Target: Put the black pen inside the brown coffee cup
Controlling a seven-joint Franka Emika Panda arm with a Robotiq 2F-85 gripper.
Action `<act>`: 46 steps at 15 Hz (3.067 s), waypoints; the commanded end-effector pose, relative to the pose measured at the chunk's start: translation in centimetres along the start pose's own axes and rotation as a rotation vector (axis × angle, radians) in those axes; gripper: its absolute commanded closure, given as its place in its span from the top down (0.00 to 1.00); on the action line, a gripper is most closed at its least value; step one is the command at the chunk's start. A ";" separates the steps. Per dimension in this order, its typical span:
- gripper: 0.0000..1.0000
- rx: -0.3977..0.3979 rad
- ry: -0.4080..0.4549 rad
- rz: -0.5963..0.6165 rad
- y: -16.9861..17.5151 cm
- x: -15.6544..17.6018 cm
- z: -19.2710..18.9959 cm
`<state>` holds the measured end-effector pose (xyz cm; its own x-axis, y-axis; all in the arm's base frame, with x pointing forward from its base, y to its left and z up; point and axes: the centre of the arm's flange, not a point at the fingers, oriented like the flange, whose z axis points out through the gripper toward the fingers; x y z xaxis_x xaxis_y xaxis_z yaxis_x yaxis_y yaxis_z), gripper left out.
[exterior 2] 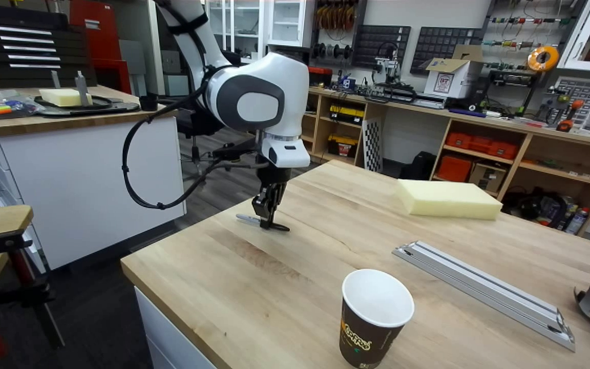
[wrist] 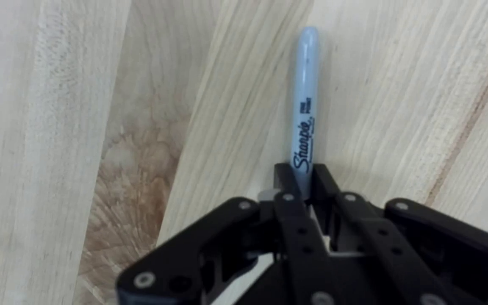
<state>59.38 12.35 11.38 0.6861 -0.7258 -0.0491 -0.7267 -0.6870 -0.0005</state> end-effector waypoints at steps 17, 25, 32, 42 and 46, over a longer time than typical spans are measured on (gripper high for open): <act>0.03 -0.329 0.271 -0.287 7.7 10.9 -19.8; 0.03 -0.298 0.333 -0.263 12.3 16.6 -20.8; 0.03 -0.244 0.393 -0.239 11.1 16.0 -20.0; 0.03 -0.235 0.418 -0.180 14.9 16.0 -16.3; 0.03 -0.237 0.438 -0.165 16.1 17.6 -15.7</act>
<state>60.55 -11.20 26.74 0.7949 -0.5178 0.3161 -0.5976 -0.7581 0.2611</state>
